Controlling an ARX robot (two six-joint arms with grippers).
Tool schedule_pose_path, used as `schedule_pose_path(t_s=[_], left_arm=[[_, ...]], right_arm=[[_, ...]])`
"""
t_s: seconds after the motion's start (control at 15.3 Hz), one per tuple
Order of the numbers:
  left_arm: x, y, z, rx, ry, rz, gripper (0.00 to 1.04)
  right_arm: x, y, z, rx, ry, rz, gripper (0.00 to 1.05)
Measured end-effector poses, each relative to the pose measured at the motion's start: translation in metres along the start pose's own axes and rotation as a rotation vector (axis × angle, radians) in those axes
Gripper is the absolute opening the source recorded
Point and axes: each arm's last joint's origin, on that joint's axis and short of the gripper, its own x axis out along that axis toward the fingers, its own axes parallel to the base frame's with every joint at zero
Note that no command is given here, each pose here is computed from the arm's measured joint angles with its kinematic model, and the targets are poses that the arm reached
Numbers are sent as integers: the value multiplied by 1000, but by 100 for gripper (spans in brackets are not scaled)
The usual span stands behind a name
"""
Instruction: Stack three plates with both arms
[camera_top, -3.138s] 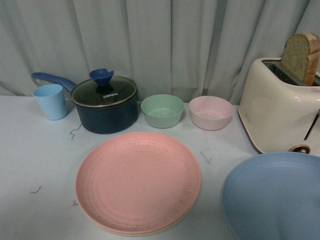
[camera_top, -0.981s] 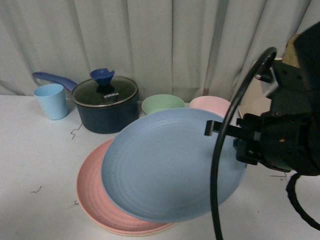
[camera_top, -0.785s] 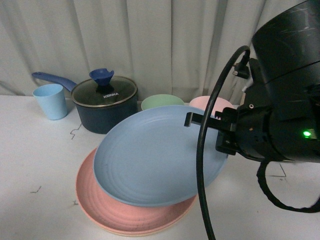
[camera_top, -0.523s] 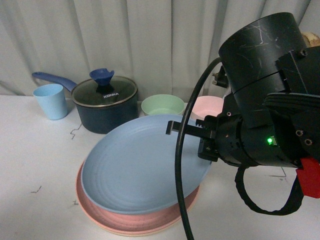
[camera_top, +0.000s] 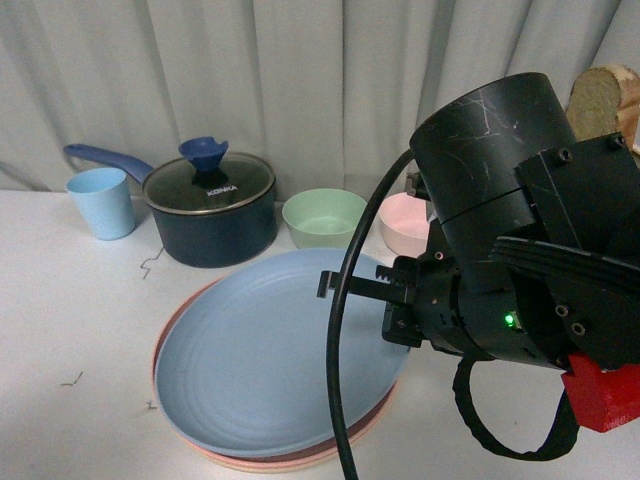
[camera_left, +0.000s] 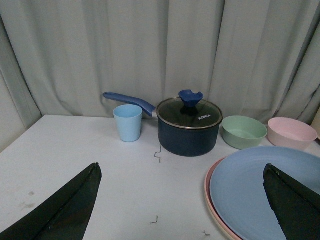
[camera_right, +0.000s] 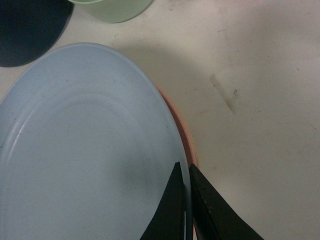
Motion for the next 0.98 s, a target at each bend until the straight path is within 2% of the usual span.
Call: schedule_pose_path(t_s=[0.39,0.65,0.85,0.98], left_arm=[[0,0,0,0,0,0,98],[0,0,0,0,0,0,98],[0,0,0,0,0,0,98],[0,0,0,0,0,0,98]], right_arm=[[7,-1,-8,15,32,5,4],[2,-5,-8,24,48,30,48],[-18,-10,7,50,13,71,81],[-22,-10,11,56,4,84,86]])
